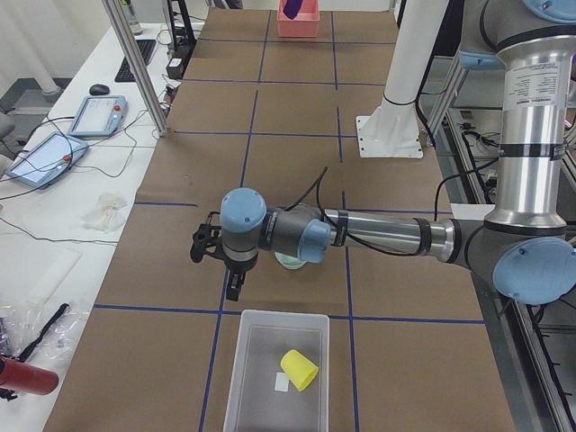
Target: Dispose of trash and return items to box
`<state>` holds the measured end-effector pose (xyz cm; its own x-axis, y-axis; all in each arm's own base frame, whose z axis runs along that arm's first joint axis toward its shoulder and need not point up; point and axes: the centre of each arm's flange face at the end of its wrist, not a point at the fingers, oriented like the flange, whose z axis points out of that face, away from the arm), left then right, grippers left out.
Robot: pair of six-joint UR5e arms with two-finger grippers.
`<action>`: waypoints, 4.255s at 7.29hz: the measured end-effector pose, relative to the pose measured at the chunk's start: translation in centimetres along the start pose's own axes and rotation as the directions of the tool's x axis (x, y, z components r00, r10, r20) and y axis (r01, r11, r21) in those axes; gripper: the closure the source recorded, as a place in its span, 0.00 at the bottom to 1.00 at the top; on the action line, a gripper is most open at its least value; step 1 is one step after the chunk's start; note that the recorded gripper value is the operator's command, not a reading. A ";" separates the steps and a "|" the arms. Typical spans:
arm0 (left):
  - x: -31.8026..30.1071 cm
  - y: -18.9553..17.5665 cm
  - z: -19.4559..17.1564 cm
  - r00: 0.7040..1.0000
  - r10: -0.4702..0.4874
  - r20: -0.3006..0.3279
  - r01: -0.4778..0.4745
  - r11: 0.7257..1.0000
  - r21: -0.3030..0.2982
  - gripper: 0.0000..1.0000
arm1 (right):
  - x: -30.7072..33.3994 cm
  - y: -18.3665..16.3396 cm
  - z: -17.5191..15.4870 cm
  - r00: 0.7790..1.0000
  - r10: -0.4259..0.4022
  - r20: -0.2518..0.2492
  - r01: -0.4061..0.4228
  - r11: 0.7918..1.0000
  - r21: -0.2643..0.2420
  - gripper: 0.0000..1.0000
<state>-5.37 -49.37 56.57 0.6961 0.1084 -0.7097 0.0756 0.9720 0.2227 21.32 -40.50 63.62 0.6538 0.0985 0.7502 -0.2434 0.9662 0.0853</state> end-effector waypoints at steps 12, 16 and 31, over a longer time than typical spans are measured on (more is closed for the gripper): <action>14.4 13.9 15.5 0.980 -0.122 -0.156 0.137 0.986 0.095 0.04 | 2.1 -3.7 -0.2 0.995 -0.093 -0.029 0.092 0.995 -0.042 0.00; 13.3 16.1 18.6 0.985 -0.134 -0.107 0.141 0.989 0.054 0.25 | -7.1 -4.0 -4.3 1.000 0.008 -0.006 -0.008 0.999 -0.034 0.00; 2.8 13.4 10.7 0.990 -0.079 -0.114 0.081 0.997 0.012 1.00 | -17.3 -3.6 3.0 0.997 -0.071 0.010 0.071 0.984 -0.165 0.00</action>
<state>5.23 -38.29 64.72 0.6020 0.0546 -0.7966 0.1404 0.9749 0.1730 8.74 -46.42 52.35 0.6620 0.0274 0.7490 -0.0744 0.9968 0.0292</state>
